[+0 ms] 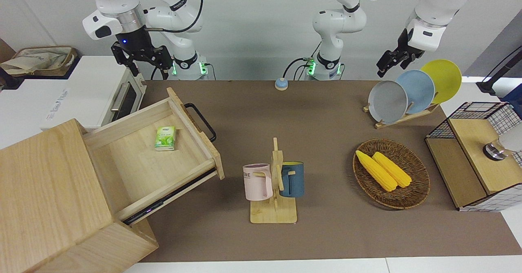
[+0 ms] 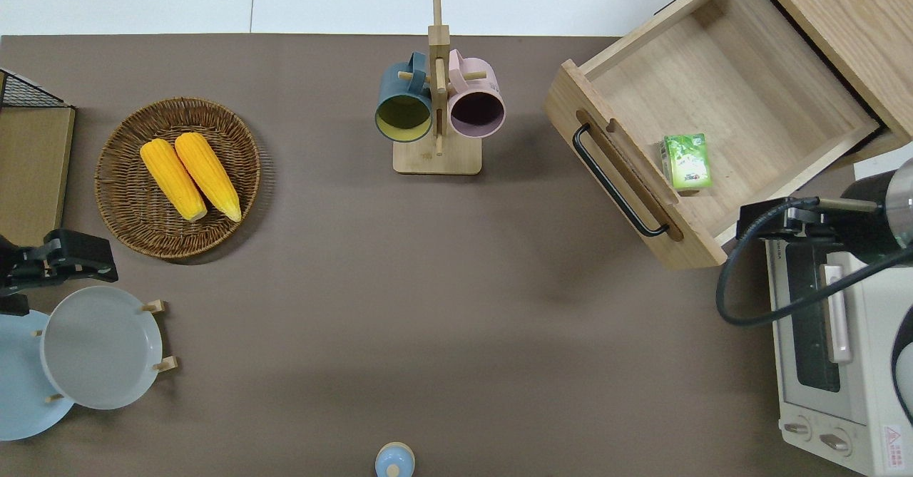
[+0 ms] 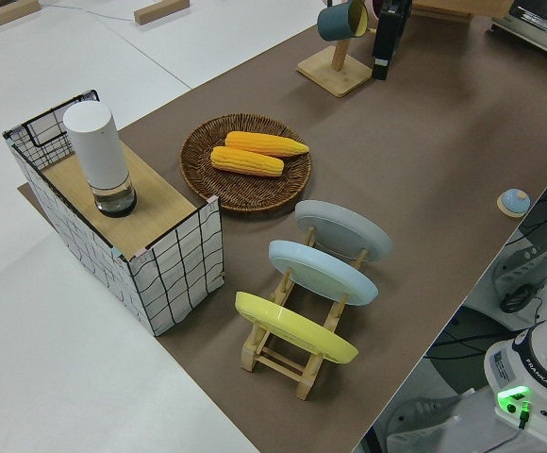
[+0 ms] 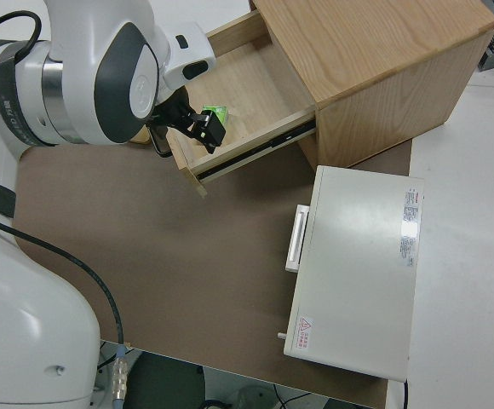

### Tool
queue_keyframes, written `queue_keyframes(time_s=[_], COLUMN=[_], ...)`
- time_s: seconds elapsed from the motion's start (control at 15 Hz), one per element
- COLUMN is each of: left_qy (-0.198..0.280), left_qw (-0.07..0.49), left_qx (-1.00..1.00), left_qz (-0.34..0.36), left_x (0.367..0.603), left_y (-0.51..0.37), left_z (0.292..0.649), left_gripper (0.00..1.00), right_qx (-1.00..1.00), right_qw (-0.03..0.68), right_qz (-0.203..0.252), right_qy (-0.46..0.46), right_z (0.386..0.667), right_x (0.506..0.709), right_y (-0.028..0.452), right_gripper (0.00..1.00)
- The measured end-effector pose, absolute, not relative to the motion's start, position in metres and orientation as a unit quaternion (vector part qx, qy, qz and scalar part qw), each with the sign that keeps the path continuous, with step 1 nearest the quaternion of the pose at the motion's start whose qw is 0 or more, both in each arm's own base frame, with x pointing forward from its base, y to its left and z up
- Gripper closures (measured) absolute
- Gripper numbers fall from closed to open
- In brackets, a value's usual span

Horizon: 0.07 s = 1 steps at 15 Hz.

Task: Slide drawer open with right arm

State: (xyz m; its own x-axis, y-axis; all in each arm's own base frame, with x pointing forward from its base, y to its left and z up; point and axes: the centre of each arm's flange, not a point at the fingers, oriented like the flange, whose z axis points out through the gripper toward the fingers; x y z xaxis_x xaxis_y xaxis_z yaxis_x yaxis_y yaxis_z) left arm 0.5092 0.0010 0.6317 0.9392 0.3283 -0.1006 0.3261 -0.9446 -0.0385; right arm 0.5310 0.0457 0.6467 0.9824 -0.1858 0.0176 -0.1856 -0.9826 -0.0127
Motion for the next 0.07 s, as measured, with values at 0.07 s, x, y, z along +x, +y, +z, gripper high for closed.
queue_keyframes(time_s=[0.07], left_qy=[-0.166], left_qw=[0.011], left_qx=[-0.985], left_qz=[0.053], left_x=[0.5092], left_y=[0.0010], left_z=[0.6317], left_gripper=[0.00], right_qx=[-0.996], right_qw=[0.005], right_qz=[-0.010], right_qy=[0.091], right_z=[0.6466], right_x=[0.5308], right_y=[0.0484], right_gripper=[0.01])
